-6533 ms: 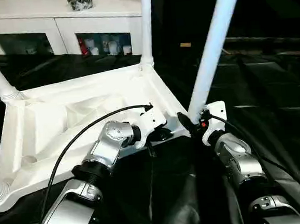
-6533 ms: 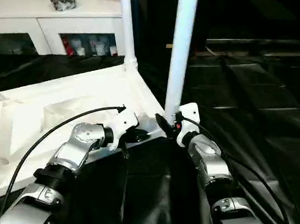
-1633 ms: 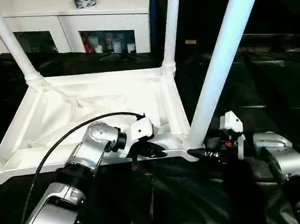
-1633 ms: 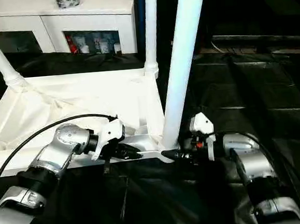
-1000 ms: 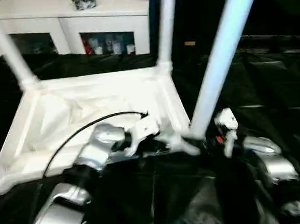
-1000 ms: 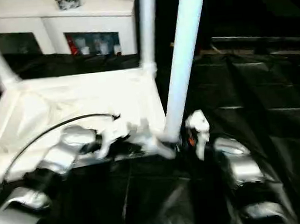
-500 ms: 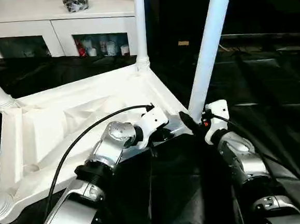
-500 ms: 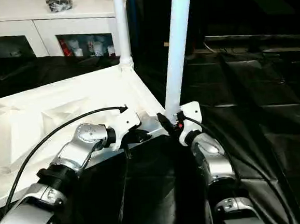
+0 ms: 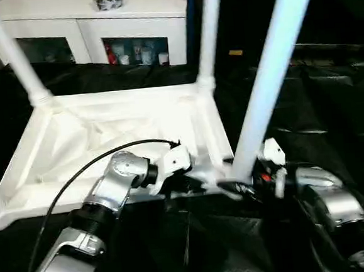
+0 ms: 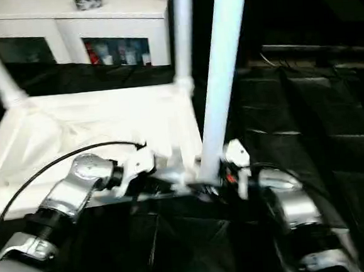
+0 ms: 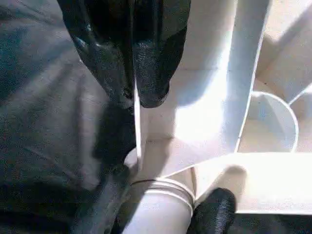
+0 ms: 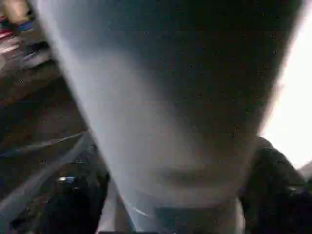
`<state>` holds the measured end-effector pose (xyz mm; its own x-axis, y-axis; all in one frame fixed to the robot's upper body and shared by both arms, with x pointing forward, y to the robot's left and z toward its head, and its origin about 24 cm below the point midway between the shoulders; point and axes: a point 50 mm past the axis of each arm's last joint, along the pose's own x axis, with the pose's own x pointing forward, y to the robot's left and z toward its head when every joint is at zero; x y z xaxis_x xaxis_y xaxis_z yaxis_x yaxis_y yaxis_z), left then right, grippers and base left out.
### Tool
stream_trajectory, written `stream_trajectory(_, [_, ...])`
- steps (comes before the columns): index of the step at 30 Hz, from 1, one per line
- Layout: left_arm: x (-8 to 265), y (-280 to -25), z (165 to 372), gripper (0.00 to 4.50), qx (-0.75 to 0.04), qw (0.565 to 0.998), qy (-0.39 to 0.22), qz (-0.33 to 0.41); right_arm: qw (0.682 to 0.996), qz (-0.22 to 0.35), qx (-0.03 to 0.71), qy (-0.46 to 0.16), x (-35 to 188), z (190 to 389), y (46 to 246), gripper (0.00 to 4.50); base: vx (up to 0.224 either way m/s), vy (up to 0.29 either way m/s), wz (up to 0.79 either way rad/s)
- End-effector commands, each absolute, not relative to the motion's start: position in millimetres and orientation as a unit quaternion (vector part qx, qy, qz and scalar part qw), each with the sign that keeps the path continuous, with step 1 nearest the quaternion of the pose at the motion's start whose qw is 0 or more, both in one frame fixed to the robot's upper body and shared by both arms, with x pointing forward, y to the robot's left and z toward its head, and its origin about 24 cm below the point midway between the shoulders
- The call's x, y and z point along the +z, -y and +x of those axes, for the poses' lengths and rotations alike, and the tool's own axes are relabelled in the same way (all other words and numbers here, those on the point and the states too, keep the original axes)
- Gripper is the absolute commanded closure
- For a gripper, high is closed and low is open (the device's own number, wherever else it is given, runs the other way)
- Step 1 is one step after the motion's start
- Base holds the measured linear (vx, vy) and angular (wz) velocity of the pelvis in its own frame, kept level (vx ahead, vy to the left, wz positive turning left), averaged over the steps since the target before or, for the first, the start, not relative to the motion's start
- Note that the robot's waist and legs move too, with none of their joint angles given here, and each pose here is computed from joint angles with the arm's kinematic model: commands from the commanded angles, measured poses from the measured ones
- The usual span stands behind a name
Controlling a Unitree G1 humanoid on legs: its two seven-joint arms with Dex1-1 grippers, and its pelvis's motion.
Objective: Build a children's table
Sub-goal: Rotate leg to tighten
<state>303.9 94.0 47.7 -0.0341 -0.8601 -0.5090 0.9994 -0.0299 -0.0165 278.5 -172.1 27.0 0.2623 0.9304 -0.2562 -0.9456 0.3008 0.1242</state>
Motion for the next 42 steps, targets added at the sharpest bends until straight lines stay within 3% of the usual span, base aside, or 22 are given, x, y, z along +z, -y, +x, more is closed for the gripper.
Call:
stream_trajectory(1, [56.9, -81.1, 300.5, 4.5, -0.723, 0.647, -0.16, 0.179, 0.747, -0.019, 0.642, -0.171, 18.2, 267.4, 160.1, 1.3, 0.0, 0.0, 0.0])
stream_trajectory(8, [56.1, -83.4, 297.5, 4.5, -0.743, 0.622, -0.174, 0.177, 0.706, -0.019, 0.683, -0.184, 21.0, 259.6, 159.0, 1.86, 0.0, 0.0, 0.0])
stream_trajectory(16, [56.0, -83.4, 299.1, 4.5, -0.733, 0.634, -0.17, 0.178, 0.697, -0.006, 0.69, -0.192, 13.7, 251.4, 151.6, 1.94, 0.0, 0.0, 0.0])
stream_trajectory(21, [56.0, -78.1, 310.6, 4.5, -0.678, 0.697, -0.157, 0.173, 0.757, 0.021, 0.627, -0.182, 6.7, 256.1, 148.0, 1.96, 0.0, 0.0, 0.0])
stream_trajectory(24, [61.2, -65.0, 324.6, 4.5, -0.617, 0.757, -0.14, 0.164, 0.847, 0.017, 0.5, -0.18, -6.4, 274.2, 139.9, 1.96, 0.0, 0.0, 0.0])
stream_trajectory(28, [64.5, -56.4, 330.4, 4.5, -0.589, 0.781, -0.131, 0.161, 0.881, 0.02, 0.436, -0.181, -11.9, 283.3, 134.2, 1.96, -0.041, 0.001, -0.03])
stream_trajectory(31, [68.4, -42.5, 335.3, 4.5, -0.556, 0.808, -0.119, 0.158, 0.925, 0.035, 0.329, -0.188, -16.3, 297.6, 126.6, 1.96, 0.0, 0.0, 0.0])
stream_trajectory(35, [68.4, -31.6, 332.6, 4.5, -0.556, 0.81, -0.111, 0.153, 0.94, 0.035, 0.295, -0.168, -12.6, 305.0, 112.5, 1.96, 0.0, 0.0, 0.0])
stream_trajectory(36, [67.3, -30.3, 331.0, 4.5, -0.56, 0.806, -0.11, 0.156, 0.941, 0.036, 0.294, -0.163, -11.6, 306.0, 110.5, 1.4, 0.0, 0.0, 0.0])
stream_trajectory(39, [64.8, -29.7, 326.3, 4.5, -0.576, 0.795, -0.109, 0.158, 0.942, 0.052, 0.294, -0.154, -8.9, 307.8, 110.0, 1.33, 0.0, 0.0, 0.0])
stream_trajectory(42, [63.0, -33.1, 323.0, 4.5, -0.592, 0.783, -0.108, 0.16, 0.937, 0.038, 0.316, -0.146, -5.6, 307.9, 113.2, 0.83, 0.0, 0.0, 0.0])
